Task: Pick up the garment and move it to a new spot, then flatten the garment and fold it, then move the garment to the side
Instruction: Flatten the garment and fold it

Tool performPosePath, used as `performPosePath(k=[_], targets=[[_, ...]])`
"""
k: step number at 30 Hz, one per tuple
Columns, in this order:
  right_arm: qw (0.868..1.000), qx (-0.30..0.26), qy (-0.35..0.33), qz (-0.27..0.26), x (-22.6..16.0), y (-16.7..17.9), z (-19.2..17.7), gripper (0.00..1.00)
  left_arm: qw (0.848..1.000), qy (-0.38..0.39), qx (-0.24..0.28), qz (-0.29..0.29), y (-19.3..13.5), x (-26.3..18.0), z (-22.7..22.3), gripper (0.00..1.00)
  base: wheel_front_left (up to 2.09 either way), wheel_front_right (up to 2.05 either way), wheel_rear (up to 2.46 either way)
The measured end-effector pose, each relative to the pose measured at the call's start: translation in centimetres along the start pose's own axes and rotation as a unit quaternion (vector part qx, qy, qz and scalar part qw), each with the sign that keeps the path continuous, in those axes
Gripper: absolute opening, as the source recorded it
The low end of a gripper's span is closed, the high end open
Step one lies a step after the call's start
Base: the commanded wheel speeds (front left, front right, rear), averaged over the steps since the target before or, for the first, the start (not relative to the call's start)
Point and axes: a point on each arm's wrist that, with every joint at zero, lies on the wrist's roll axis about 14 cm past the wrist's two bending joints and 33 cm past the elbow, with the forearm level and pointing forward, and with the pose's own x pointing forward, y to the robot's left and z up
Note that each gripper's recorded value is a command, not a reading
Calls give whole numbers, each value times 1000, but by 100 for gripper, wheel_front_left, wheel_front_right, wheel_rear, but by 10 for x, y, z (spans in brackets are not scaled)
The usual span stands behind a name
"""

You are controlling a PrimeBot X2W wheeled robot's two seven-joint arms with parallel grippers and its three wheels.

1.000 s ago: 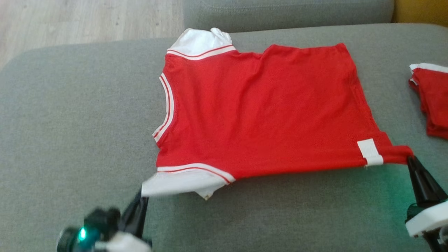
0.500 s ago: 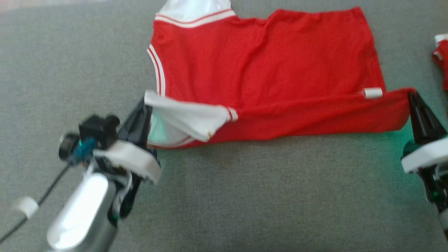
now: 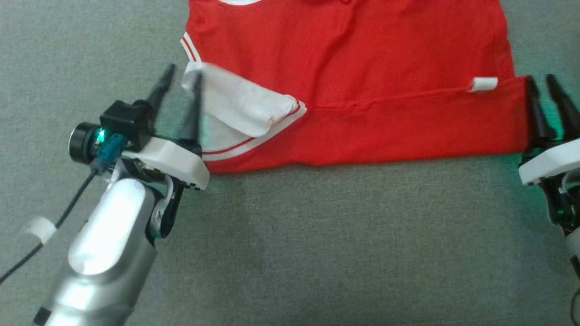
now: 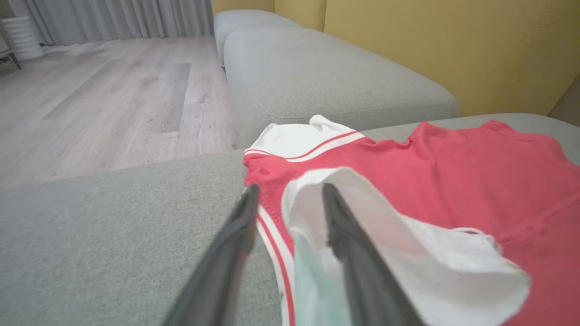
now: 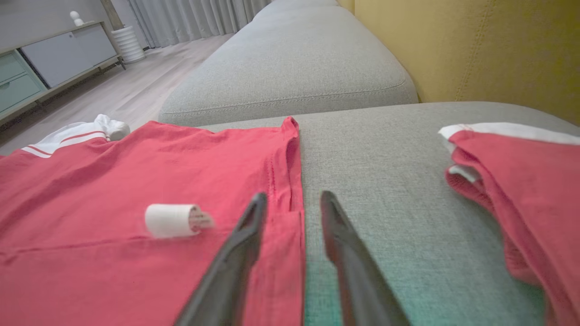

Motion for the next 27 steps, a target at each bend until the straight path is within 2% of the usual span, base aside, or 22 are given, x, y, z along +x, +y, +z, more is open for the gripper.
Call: performPosePath(k=[6, 14, 25, 26, 27], targets=[[1000, 7, -20, -4, -6, 1, 10, 100, 1000, -27, -6, 14, -7, -17, 0, 100, 0, 0, 0], [999, 30, -24, -21, -37, 2, 1, 100, 997, 53, -41, 47, -18, -73, -69, 100, 0, 0, 0], [998, 38, -37, -28, -48, 3, 7, 100, 992, 97, -44, 68, -10, -68, -95, 100, 0, 0, 0], [998, 37, -37, -28, -49, 4, 6, 100, 992, 97, -43, 69, -9, -67, -95, 96, 0, 0, 0], [998, 36, -35, -28, -49, 3, 5, 100, 992, 95, -44, 67, -9, -66, -94, 83, 0, 0, 0]])
